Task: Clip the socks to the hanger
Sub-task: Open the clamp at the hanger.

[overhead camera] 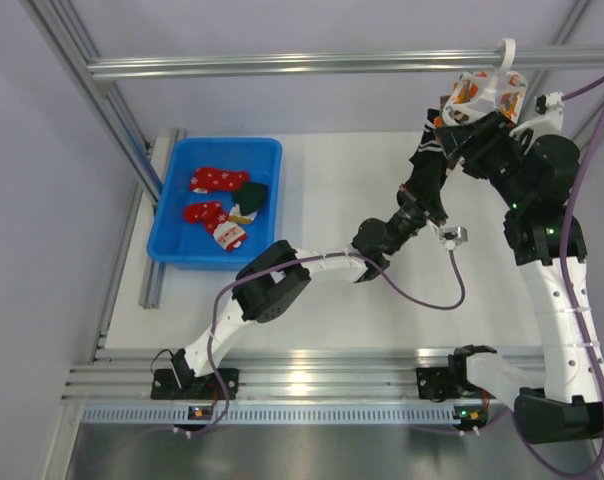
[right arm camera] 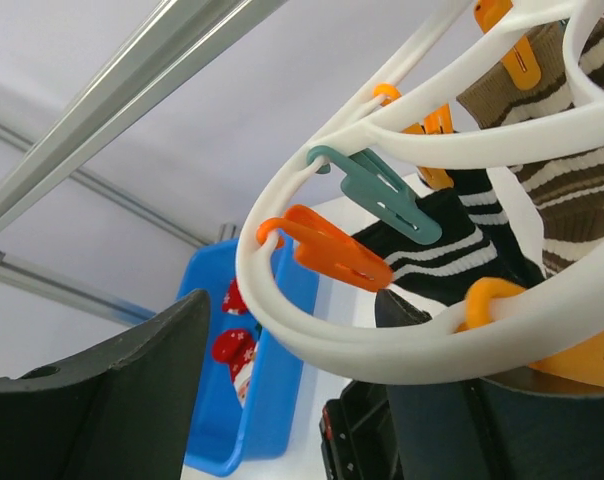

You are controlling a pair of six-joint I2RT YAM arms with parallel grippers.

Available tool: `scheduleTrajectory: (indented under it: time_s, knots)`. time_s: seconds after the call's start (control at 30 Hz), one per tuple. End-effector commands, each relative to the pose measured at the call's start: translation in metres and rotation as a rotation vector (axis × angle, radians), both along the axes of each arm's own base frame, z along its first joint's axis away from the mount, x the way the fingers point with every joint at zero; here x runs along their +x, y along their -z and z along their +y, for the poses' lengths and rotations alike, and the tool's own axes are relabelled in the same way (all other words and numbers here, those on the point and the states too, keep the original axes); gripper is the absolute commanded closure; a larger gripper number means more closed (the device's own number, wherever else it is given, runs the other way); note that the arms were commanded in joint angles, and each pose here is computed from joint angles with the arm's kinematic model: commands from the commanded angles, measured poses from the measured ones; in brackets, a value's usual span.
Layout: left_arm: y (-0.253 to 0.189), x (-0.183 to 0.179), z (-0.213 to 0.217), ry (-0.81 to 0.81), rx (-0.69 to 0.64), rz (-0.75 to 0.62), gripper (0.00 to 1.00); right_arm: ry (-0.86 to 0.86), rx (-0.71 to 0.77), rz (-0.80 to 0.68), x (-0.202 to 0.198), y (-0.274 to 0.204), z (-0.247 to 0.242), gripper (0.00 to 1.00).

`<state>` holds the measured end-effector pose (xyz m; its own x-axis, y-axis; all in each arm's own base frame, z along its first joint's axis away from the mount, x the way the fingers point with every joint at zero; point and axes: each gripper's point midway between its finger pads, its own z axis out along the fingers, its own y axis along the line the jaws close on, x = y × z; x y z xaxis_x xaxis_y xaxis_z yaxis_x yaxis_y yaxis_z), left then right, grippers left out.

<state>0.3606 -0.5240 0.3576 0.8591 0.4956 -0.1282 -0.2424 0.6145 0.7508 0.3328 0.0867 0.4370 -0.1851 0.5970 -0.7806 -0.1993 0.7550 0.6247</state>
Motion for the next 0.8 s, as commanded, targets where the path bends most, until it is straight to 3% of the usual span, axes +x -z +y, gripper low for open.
scheduleTrajectory:
  time_s: [0.0,0.13,0.23,0.4,0.47,0.5,0.53,0.6,0.63,0.7,0.77]
  knots:
    - [-0.038,-0.020,0.020,0.005,-0.116,-0.115,1.00,0.008,-0.014,-0.102,0.005,-0.027,0.003,0.34]
    - [-0.043,-0.018,0.029,0.021,-0.172,-0.072,1.00,0.015,-0.044,-0.137,0.007,-0.030,0.002,0.40]
    - [-0.043,-0.015,0.040,0.067,-0.243,0.023,0.91,0.018,-0.074,-0.147,0.006,-0.031,0.000,0.40]
    - [-0.040,-0.029,0.062,0.260,-0.272,0.291,0.58,0.033,-0.114,-0.178,-0.003,-0.039,-0.005,0.40]
    - [-0.040,-0.038,0.074,0.381,-0.304,0.432,0.51,0.037,-0.121,-0.187,-0.007,-0.042,-0.006,0.40]
    - [-0.029,-0.043,0.067,0.442,-0.247,0.508,0.46,0.037,-0.120,-0.189,-0.008,-0.043,-0.006,0.40]
    - [-0.035,-0.044,0.078,0.533,-0.297,0.620,0.43,0.034,-0.121,-0.194,-0.009,-0.044,-0.006,0.40]
    - [-0.016,-0.044,0.071,0.623,-0.247,0.814,0.41,0.027,-0.121,-0.202,-0.012,-0.047,-0.005,0.39]
    - [-0.027,-0.043,0.072,0.736,-0.291,0.919,0.40,0.027,-0.124,-0.201,-0.013,-0.047,-0.005,0.39]
    - [-0.021,-0.041,0.070,0.850,-0.256,1.087,0.39,0.024,-0.123,-0.200,-0.015,-0.047,-0.005,0.38]
    - [-0.032,-0.049,0.072,1.106,-0.241,1.270,0.37,0.021,-0.128,-0.196,-0.018,-0.047,-0.005,0.37]
